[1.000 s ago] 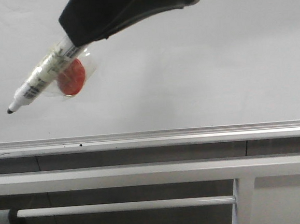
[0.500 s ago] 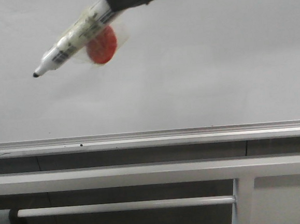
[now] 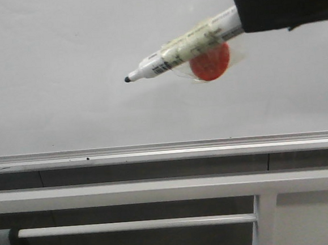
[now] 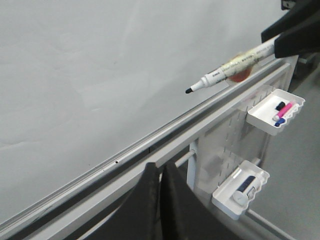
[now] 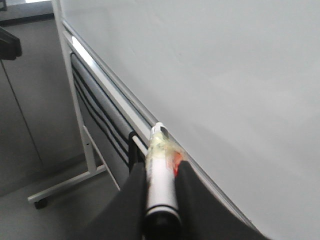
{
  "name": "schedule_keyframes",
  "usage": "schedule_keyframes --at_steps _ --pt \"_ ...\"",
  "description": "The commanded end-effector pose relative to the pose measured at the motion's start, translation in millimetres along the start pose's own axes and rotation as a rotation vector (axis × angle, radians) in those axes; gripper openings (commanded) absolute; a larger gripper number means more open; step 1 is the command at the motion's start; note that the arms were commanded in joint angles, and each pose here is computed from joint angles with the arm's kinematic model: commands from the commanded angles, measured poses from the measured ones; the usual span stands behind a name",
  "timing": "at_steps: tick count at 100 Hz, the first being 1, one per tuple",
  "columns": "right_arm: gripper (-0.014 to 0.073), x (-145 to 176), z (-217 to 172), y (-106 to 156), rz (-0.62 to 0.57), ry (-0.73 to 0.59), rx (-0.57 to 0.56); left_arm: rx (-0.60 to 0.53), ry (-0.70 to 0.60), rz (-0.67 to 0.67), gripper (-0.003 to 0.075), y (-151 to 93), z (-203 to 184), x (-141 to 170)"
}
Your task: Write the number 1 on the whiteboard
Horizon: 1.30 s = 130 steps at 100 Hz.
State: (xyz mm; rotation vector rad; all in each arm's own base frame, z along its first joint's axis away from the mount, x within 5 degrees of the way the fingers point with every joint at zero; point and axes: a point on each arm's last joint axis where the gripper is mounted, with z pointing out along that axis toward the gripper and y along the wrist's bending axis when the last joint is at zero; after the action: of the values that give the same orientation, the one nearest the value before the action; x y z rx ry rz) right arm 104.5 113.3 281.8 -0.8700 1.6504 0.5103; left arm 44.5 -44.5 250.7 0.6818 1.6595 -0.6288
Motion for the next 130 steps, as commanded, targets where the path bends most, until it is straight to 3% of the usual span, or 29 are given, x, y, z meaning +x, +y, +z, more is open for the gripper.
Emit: schedule_keyframes --at_steps 1,22,79,130 --pt "-0.0059 -8.9 -6.5 -7.9 0.011 -0.072 0.088 0.013 -0.134 -0.033 -0.002 -2.0 0.0 -13.1" --pt "-0.0059 -3.4 -14.3 -16.5 0.041 -0.116 0.2 -0.023 -0.142 -0.056 -0.002 0.4 2.0 -8.4" --pt "-0.006 -6.1 -16.7 -24.9 0.051 -0.151 0.293 -0.024 -0.142 -0.054 -0.002 0.5 2.0 -8.4" --pt "-0.0064 17.0 9.3 -23.5 0.07 0.008 0.279 -0.024 -0.142 -0.054 -0.002 0.4 2.0 -8.4"
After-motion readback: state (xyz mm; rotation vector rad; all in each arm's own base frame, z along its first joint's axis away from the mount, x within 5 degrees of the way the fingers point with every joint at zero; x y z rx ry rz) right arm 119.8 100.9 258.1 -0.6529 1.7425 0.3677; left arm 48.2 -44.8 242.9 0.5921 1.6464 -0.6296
